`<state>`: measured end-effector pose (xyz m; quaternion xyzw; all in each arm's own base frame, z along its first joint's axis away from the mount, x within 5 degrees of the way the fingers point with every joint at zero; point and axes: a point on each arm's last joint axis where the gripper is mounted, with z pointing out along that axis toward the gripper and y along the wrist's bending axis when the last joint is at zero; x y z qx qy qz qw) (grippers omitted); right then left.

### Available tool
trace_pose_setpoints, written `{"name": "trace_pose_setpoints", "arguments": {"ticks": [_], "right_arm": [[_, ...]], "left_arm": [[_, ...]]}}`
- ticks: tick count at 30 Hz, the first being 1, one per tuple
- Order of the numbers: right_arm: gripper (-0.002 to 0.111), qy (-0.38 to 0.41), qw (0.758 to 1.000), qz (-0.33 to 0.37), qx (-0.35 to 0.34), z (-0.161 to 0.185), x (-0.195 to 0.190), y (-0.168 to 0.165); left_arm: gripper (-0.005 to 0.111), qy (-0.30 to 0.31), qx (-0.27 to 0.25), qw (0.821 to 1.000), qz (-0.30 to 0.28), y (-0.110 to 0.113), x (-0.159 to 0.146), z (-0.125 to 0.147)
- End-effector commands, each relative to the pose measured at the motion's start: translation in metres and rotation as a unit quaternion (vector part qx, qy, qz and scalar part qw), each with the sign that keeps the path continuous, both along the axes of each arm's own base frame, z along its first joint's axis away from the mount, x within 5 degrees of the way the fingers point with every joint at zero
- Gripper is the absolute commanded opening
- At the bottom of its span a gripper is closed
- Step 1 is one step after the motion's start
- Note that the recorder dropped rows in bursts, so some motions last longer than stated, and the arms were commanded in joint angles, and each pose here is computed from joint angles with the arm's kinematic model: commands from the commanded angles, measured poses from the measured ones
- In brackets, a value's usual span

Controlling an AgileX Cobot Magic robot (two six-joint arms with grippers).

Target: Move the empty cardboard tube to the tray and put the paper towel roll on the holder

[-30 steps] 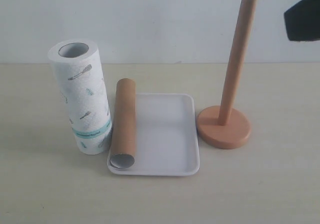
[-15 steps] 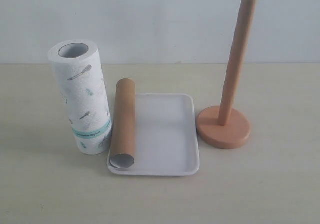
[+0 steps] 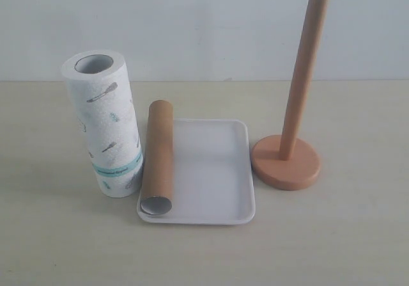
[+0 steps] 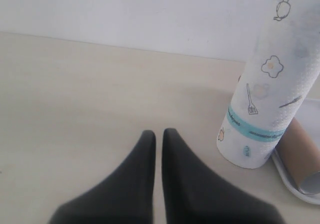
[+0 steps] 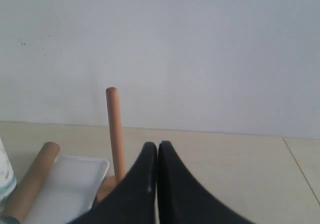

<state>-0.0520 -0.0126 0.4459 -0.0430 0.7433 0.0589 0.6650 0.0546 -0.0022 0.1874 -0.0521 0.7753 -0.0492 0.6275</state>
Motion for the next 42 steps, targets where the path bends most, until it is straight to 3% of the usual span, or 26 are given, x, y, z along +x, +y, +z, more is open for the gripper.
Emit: {"name": "trace_pose_setpoints", "arguments": {"ticks": [1,10,16,20,21,24,28,34,37,42], "right_arm": [[0.000,0.035,0.999,0.001,-0.026,-0.028,0.032,0.006],[0.000,0.020,0.999,0.003,-0.049,-0.140,0.115,0.021],[0.000,0.103,0.993,0.010,-0.052,-0.224,0.118,0.022],[0.000,0.077,0.997,0.011,-0.029,-0.261,0.114,0.022],[0.000,0.048,0.999,0.011,-0.020,-0.257,0.113,0.022],[0.000,0.064,0.998,0.011,-0.013,-0.262,0.106,0.021],[0.000,0.056,0.996,0.020,-0.066,-0.262,0.105,0.021],[0.000,0.071,0.997,0.013,-0.042,-0.264,0.105,0.021],[0.000,0.074,0.995,-0.060,-0.032,-0.264,0.105,0.013],[0.000,0.076,0.994,-0.077,-0.029,-0.264,0.105,0.011]], "left_arm": [[0.005,-0.003,-0.003,1.000,0.001,0.000,0.000,0.000],[0.005,-0.003,-0.003,1.000,0.001,0.000,0.000,0.000],[0.005,-0.003,-0.003,1.000,0.001,0.000,0.000,0.000],[0.005,-0.003,-0.003,1.000,0.001,0.000,0.000,0.000],[0.005,-0.003,-0.003,1.000,0.001,0.000,0.000,0.000],[0.005,-0.003,-0.003,1.000,0.001,0.000,0.000,0.000],[0.005,-0.003,-0.003,1.000,0.001,0.000,0.000,0.000],[0.005,-0.003,-0.003,1.000,0.001,0.000,0.000,0.000],[0.005,-0.003,-0.003,1.000,0.001,0.000,0.000,0.000],[0.005,-0.003,-0.003,1.000,0.001,0.000,0.000,0.000]]}}
